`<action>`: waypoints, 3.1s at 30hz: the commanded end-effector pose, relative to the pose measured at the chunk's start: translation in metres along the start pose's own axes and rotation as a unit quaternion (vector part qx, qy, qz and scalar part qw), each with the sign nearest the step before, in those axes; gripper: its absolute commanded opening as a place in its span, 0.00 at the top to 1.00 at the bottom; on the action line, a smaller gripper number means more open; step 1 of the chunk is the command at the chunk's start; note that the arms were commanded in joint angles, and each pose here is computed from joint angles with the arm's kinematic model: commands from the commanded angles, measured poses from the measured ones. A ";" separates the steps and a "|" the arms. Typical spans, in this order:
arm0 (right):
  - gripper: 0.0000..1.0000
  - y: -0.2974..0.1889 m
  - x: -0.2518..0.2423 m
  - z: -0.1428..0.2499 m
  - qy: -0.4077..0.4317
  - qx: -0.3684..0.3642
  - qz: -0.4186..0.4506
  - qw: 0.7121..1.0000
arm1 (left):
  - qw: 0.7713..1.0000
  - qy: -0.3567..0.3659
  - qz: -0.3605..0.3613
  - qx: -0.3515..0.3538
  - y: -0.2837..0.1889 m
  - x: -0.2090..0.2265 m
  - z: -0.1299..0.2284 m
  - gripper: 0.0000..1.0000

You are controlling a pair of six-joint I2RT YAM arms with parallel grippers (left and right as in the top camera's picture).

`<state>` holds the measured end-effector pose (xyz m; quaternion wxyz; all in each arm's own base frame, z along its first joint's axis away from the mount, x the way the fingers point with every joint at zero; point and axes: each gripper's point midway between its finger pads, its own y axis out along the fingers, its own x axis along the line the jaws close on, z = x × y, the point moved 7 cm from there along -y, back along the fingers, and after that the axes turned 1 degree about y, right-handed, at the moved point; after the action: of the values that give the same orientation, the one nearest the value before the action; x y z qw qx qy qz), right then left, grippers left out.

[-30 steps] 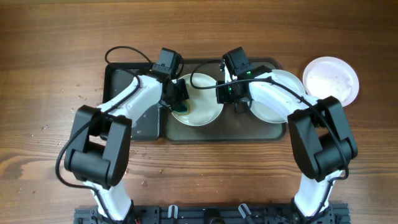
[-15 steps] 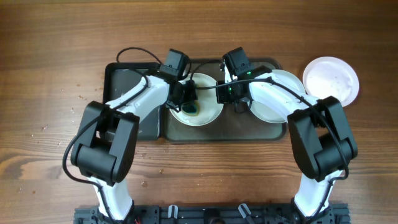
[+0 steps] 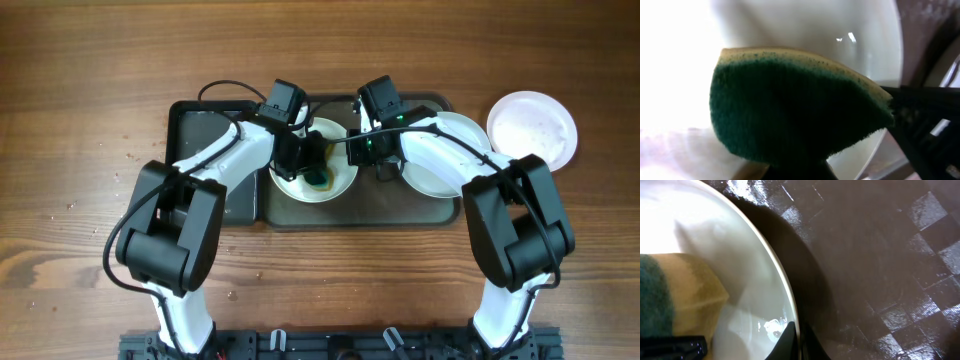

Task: Clean dirty plates on tray and stack at the side
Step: 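Scrub the plate surface with the sponge in the left gripper, then keep wiping the plate with the sponge in circular strokes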

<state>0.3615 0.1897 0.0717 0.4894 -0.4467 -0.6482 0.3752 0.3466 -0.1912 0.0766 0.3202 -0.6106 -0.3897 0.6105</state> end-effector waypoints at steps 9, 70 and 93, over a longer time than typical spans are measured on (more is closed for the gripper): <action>0.96 0.008 0.005 0.008 -0.013 0.016 -0.014 1.000 | 0.986 0.031 -0.069 -0.149 -0.077 -0.010 -0.029 0.96; 0.92 0.008 0.005 0.005 -0.015 0.009 -0.017 1.000 | 0.965 -0.073 -0.195 -0.161 -0.119 0.112 -0.034 0.96; 0.93 0.008 0.006 0.005 -0.011 0.008 -0.017 1.000 | 0.977 0.028 -0.101 -0.187 -0.113 -0.001 -0.006 0.96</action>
<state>0.3629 0.1945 0.0727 0.4876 -0.4386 -0.6590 0.3682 0.3428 -0.1189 0.1740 0.2819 -0.6306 -0.5538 0.4650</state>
